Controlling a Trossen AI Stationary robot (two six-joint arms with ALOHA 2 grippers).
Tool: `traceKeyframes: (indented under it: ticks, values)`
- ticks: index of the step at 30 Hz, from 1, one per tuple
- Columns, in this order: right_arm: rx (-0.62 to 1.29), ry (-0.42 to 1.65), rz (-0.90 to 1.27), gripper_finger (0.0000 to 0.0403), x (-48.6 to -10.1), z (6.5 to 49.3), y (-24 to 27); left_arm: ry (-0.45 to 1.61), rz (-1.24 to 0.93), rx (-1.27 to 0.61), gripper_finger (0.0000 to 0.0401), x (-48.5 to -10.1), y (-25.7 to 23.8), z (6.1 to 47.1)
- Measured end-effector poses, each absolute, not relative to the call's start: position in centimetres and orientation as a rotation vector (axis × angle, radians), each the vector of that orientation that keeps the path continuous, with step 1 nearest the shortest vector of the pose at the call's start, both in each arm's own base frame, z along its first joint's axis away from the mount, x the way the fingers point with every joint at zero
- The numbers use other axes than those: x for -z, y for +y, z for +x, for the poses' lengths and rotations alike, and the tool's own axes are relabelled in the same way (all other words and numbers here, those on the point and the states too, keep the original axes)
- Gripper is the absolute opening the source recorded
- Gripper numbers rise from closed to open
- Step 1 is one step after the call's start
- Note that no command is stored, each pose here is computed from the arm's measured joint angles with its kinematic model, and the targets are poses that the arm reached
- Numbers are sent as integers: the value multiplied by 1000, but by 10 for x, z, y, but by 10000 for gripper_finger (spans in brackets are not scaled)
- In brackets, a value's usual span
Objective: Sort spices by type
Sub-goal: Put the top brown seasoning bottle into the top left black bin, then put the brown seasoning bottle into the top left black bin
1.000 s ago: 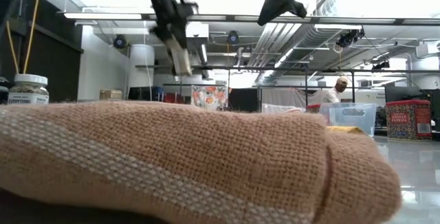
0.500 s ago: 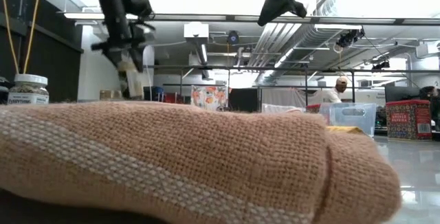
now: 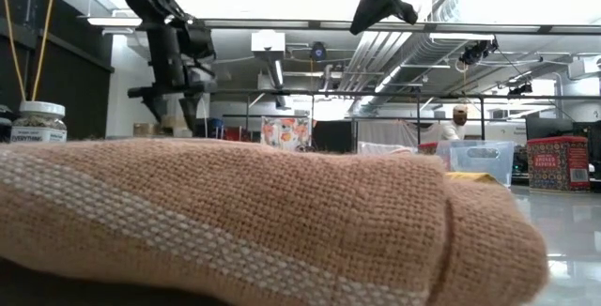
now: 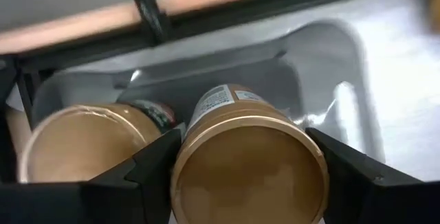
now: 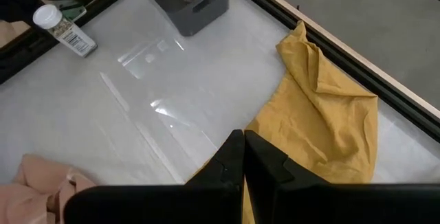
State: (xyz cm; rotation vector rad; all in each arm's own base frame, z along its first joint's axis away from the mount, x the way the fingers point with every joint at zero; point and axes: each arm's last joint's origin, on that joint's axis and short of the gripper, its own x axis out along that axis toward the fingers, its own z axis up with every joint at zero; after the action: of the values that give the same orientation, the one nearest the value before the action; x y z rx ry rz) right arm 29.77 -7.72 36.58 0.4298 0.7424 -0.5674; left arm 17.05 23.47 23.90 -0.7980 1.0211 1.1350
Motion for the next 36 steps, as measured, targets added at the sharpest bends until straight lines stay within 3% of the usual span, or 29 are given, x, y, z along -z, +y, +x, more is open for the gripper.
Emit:
traceKeyframes:
  ticks: [7,15,25,27,30,35,36]
  values:
    - [568,741,438,0,-366,298,-77,1024,-798,-1138,298,-235,238,173]
    - [568,741,438,0,-366,298,-77,989,-814,-1172,296,-243,242,168]
    - [569,742,438,0,-366,298,-77,827,-682,-1135,291,-302,251,178]
    - [569,742,438,0,-366,298,-77,843,-655,-1094,273,-302,245,186]
    - [566,743,431,0,-366,298,-77,890,-636,-997,213,-292,230,201]
    - [576,743,422,0,-366,297,-79,923,-597,-921,39,-265,211,220]
    - [578,743,423,0,-366,297,-80,915,-606,-927,20,-261,210,220]
